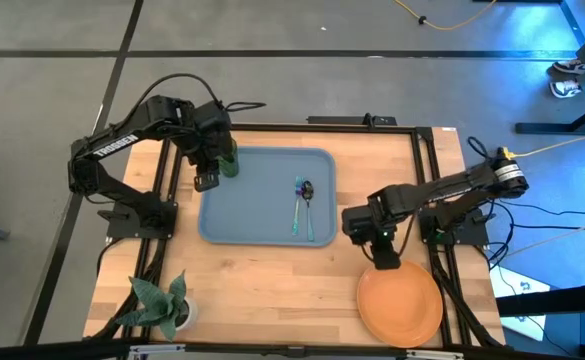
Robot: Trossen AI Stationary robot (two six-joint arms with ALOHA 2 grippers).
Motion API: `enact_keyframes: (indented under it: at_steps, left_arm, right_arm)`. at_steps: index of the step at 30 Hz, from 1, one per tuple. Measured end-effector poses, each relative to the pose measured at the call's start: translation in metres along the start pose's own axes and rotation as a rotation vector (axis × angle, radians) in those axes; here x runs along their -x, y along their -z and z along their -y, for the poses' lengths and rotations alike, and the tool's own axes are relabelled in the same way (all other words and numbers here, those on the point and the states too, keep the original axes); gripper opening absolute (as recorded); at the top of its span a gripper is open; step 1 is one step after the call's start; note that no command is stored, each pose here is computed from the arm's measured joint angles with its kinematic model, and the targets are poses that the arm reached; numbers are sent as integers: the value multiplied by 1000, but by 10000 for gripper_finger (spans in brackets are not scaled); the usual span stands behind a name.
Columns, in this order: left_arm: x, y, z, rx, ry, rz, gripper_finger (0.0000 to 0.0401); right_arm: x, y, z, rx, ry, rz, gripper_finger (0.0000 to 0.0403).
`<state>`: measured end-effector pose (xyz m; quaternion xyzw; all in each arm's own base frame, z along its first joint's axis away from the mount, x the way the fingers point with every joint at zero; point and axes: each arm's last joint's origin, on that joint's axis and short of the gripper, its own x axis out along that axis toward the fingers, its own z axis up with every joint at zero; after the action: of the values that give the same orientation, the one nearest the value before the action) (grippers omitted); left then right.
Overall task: Pick and place plate/cup/fork/spoon on tray
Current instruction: Put the orange plate on the blue tray to the left of the blue fork
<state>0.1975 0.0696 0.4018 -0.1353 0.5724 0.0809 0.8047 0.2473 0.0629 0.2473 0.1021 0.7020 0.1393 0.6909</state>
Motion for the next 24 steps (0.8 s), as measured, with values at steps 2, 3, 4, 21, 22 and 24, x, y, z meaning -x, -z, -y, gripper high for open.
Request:
enact_keyframes:
  at_steps: [2,3,4,21,22,24]
  left_arm:
    - [0,0,0,0,0,0,30]
    - [0,0,0,0,0,0,30]
    - [0,0,0,0,0,0,30]
    - [0,-1,0,22,0,12,30]
    - [0,-1,0,22,0,12,30]
    - [0,-1,0,23,0,12,30]
  right_arm:
    - [-11,3,1,30,-19,-23,103]
    - [-16,6,2,45,-36,-39,103]
    - [-22,7,2,57,-48,-44,103]
    - [-74,21,20,160,-49,-12,103]
    - [-76,22,21,160,-51,-13,103]
    - [-79,23,22,161,-54,-12,103]
